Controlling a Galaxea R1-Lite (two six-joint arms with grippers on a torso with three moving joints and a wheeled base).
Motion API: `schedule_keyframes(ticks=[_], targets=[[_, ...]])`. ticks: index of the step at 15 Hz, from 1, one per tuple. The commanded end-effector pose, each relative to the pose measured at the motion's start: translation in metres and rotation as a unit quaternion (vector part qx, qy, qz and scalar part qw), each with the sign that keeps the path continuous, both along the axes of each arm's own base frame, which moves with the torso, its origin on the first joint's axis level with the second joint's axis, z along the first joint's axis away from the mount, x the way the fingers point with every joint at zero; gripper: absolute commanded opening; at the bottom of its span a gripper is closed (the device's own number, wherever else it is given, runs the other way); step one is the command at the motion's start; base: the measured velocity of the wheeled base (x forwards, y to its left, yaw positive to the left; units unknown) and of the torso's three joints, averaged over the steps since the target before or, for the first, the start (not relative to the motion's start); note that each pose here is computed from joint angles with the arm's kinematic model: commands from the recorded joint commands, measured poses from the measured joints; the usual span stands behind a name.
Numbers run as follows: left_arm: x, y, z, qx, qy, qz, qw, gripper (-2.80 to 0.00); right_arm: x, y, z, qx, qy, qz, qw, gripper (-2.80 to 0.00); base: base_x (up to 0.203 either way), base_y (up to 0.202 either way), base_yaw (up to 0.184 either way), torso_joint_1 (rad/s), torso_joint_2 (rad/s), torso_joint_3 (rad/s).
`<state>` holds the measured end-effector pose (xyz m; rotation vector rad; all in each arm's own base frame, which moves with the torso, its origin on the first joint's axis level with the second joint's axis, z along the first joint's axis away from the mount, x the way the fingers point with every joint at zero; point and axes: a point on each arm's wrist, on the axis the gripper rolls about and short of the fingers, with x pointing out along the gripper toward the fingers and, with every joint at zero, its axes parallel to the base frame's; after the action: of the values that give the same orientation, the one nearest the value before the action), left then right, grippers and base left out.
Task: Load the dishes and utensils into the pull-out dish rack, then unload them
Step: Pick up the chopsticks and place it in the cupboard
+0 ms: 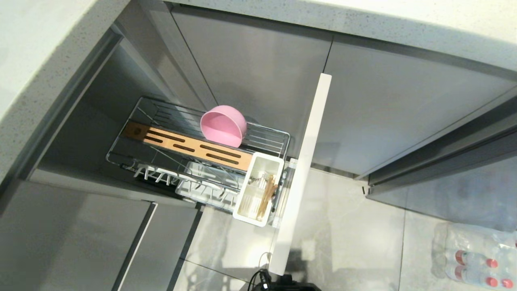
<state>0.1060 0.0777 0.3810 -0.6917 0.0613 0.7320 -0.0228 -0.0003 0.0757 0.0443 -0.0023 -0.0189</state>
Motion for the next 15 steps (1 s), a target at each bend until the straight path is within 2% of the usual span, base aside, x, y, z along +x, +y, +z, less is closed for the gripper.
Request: schedule_keyframes(ticks=[1,5,12,13,15], targets=[[0.005,0.004,-0.003,-0.008,0.008,0.001,0.9999,0.0,0.0,0.0,0.0,0.0,-0.001,0.0,1.0,-2.8,0.0,0.0,0.0,0.0,0.0,0.0],[0.008,0.008,-0.007,-0.019,0.011,-0.009,0.9997,0.0,0.0,0.0,0.0,0.0,0.0,0.0,1.0,-2.8,0.0,0.0,0.0,0.0,0.0,0.0],[0.008,0.009,-0.01,-0.02,0.013,-0.008,0.9997,0.0,0.0,0.0,0.0,0.0,0.0,0.0,1.0,-2.8,0.0,0.0,0.0,0.0,0.0,0.0],[0.009,0.01,-0.011,-0.019,0.012,-0.008,0.9997,-2.8,0.0,0.0,0.0,0.001,0.001,0.0,1.0,-2.8,0.0,0.0,0.0,0.0,0.0,0.0],[0.009,0.01,-0.014,-0.02,0.015,-0.009,0.9996,-2.8,0.0,0.0,0.0,0.0,-0.001,0.0,1.0,-2.8,0.0,0.0,0.0,0.0,0.0,0.0]])
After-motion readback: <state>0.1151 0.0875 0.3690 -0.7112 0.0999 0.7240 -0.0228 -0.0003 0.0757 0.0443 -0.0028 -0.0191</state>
